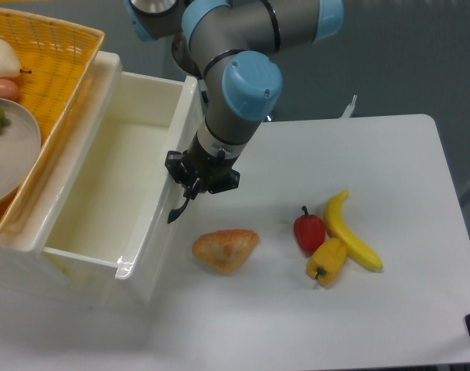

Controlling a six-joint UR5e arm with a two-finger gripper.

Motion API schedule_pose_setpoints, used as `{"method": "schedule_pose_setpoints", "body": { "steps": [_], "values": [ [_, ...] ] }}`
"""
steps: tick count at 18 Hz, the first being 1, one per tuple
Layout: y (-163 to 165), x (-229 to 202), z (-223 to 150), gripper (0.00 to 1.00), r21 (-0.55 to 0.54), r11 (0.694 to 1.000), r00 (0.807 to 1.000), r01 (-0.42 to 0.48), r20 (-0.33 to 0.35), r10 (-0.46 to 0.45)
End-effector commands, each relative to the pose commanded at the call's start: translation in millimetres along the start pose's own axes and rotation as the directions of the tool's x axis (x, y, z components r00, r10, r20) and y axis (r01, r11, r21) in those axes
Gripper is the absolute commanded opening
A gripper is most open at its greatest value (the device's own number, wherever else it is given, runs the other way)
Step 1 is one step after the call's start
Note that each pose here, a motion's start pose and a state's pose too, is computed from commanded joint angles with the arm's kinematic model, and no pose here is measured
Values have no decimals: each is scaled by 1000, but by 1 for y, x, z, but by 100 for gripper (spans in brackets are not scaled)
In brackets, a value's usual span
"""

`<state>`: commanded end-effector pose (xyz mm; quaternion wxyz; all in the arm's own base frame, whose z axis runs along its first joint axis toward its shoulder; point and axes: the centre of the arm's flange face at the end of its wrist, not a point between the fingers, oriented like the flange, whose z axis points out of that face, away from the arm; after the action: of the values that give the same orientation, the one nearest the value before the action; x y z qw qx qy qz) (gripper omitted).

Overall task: Slide open the top white drawer
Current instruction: 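Keep pulling the drawer outward along its runners, then open the gripper and release the drawer handle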

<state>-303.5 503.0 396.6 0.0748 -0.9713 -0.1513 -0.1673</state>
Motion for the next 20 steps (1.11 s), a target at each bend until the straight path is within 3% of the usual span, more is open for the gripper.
{"method": "schedule_pose_setpoints", "body": {
  "steps": [7, 15, 20],
  "values": [
    [1, -10, 1, 23, -1, 1000, 1000, -9, -4, 9],
    [3, -18, -2, 46, 4, 1000, 1000, -25, -7, 25],
    [4, -25, -4, 53, 11, 1000, 1000, -17, -11, 17]
  ]
}}
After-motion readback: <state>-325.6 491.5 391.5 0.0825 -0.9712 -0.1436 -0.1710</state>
